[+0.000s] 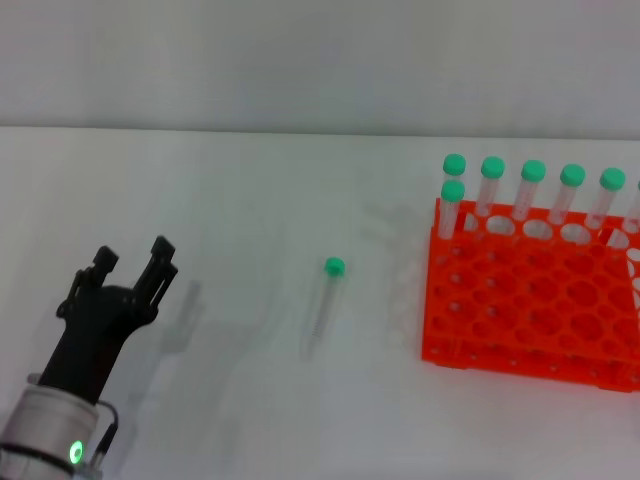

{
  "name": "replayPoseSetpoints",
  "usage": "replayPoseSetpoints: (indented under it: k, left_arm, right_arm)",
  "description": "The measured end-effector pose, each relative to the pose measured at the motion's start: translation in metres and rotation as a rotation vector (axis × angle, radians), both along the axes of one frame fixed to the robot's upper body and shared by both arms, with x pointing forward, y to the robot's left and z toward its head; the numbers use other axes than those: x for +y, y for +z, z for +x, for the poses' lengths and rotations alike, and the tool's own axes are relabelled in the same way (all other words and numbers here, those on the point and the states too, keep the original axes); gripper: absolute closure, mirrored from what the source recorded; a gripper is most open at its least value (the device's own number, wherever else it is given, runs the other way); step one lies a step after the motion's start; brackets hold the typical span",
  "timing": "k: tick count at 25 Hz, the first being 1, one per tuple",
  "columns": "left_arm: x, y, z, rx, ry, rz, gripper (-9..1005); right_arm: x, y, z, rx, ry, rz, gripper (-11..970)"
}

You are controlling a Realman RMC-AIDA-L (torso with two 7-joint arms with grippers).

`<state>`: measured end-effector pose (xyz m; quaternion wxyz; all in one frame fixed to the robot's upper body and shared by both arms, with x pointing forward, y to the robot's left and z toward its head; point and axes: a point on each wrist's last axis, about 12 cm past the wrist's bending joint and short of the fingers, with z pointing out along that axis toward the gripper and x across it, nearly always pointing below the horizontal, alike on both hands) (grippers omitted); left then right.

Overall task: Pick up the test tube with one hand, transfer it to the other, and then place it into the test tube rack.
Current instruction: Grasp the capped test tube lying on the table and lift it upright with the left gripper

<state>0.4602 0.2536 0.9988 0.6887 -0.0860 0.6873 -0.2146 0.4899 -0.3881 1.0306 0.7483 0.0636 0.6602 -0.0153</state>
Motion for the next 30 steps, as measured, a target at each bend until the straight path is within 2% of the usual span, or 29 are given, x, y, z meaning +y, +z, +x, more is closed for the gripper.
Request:
replayPoseSetpoints:
  k: [3, 7, 9, 11, 14, 19, 22, 27, 30]
  left_arm:
    - [0.004, 0.007, 0.019, 0.007, -0.06, -0.112, 154]
    - [0.018, 0.024, 0.051, 0.032, -0.237, -0.235, 157]
    - [0.026, 0.033, 0.063, 0.056, -0.311, -0.261, 159]
    - [0.035, 0.049, 0.079, 0.099, -0.426, -0.286, 160]
    - [0.043, 0.072, 0.094, 0.141, -0.562, -0.281, 182]
    - [0.038, 0.114, 0.114, 0.22, -0.812, -0.198, 263]
    - [0.033, 0.129, 0.126, 0.325, -0.881, -0.094, 263]
    - [0.03, 0.145, 0.151, 0.574, -0.799, 0.11, 263]
    - [0.018, 0.154, 0.166, 0.686, -0.77, 0.19, 264]
  right_arm:
    - [-0.001, 0.0, 0.0, -0.001, -0.005, 0.002, 84]
    - [-0.001, 0.0, 0.0, 0.0, -0.007, 0.003, 84]
    - [-0.001, 0.0, 0.001, 0.0, -0.004, 0.003, 84]
    - [0.0, 0.001, 0.002, -0.002, -0.001, 0.003, 84]
    - [0.001, 0.002, 0.004, -0.006, 0.002, 0.003, 84]
    - [0.001, 0.003, 0.006, -0.008, 0.005, 0.001, 85]
    - [0.001, 0.003, 0.007, -0.009, 0.007, 0.001, 85]
    - [0.003, 0.005, 0.01, -0.014, 0.012, 0.001, 85]
    - [0.003, 0.005, 0.011, -0.014, 0.013, 0.001, 85]
